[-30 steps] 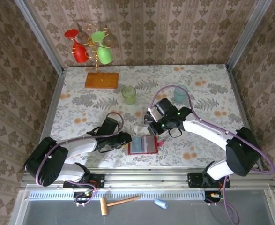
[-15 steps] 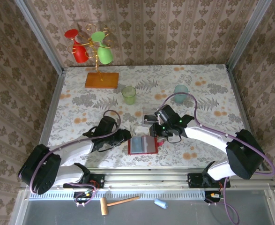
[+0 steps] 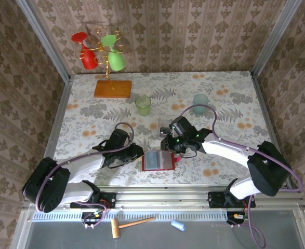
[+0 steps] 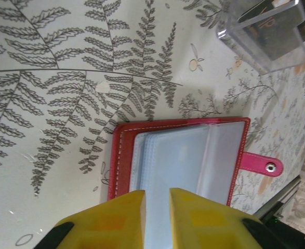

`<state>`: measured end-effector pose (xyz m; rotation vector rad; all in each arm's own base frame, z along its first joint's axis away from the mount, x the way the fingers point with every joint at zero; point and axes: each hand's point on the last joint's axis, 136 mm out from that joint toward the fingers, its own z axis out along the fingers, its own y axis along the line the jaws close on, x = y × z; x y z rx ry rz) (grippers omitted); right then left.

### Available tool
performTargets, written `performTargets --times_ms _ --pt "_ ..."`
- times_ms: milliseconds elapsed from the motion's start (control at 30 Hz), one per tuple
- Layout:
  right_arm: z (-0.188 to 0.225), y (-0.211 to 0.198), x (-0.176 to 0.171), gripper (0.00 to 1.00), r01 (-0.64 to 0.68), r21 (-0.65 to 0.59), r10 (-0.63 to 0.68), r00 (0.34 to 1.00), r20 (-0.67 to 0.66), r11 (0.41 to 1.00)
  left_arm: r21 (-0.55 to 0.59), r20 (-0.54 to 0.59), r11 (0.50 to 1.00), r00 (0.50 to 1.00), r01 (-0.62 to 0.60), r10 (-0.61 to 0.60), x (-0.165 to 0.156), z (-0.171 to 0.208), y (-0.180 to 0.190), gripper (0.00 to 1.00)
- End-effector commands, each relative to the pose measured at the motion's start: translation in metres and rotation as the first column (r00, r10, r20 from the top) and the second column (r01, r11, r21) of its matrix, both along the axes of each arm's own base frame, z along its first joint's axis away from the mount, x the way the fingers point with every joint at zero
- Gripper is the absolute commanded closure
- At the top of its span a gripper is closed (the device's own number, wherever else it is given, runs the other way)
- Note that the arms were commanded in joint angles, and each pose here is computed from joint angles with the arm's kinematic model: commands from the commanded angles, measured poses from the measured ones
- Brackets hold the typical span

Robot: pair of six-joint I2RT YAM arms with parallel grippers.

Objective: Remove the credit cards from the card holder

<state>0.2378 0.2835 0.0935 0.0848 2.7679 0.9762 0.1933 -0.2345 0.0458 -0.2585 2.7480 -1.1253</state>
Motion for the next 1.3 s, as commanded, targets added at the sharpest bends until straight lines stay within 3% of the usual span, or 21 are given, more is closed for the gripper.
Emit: performTargets --times_ms 0,400,1267 --pt "-0.006 0.008 -0.006 0.79 -0.005 0.016 0.006 0.999 -0.04 1.0 0.02 -0.042 0.999 0.999 0.028 -0.028 -0.009 -0.013 0.004 0.84" --pt "-0.021 0.022 -0.012 0.74 -0.031 0.002 0.031 0.995 -0.096 1.0 0.053 -0.07 0.998 0.997 0.044 -0.04 -0.014 -0.026 0.007 0.94" --pt "-0.041 0.055 -0.019 0.69 -0.1 0.012 0.101 0.98 -0.17 0.995 0.073 -0.088 0.997 0.996 0.029 -0.022 -0.016 -0.037 0.013 0.93"
